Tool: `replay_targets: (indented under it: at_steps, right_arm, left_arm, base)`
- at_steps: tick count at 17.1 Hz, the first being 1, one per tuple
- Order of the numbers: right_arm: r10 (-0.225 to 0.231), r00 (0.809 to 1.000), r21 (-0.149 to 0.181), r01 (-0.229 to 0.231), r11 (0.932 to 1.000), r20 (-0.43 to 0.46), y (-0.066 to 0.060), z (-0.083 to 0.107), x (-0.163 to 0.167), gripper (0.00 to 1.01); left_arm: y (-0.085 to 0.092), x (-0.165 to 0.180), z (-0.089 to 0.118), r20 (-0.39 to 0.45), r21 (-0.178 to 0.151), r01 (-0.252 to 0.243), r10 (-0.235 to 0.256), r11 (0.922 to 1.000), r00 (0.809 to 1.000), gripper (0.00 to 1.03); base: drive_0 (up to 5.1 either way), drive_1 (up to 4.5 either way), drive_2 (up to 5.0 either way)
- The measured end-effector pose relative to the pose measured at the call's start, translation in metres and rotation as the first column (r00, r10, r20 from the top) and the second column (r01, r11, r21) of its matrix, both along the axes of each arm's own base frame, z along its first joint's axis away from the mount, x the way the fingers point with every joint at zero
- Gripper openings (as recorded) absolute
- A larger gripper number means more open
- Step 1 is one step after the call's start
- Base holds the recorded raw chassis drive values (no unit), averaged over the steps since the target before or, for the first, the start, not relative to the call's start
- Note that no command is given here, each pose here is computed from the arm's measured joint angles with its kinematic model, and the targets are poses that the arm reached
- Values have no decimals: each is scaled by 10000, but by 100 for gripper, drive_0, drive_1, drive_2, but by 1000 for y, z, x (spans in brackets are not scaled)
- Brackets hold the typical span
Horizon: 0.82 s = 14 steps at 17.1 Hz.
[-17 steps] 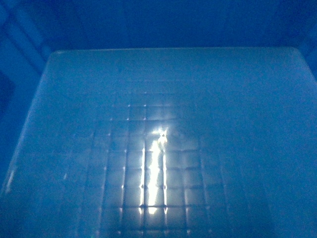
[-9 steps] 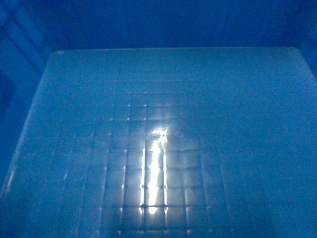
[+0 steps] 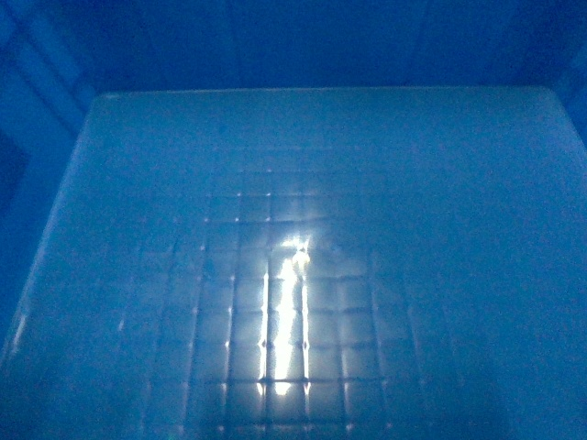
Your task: Place box next to blue box on left shelf
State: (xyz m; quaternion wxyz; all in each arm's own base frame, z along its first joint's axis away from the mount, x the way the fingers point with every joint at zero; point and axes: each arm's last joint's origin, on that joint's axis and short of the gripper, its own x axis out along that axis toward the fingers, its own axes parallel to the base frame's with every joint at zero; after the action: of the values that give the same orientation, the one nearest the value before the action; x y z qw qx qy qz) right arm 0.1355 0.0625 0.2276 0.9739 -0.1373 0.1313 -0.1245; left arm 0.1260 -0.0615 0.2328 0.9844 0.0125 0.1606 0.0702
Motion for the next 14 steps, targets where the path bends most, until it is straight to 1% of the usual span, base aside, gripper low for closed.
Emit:
replay_targets:
  at_steps: [14]
  right_arm:
    - [-17, 10000, -1, 17, 10000, 15, 0, 0, 0, 22]
  left_arm:
    - [0, 0, 0, 22, -15, 0, 0, 10000, 10000, 19]
  base:
    - [4, 436, -427]
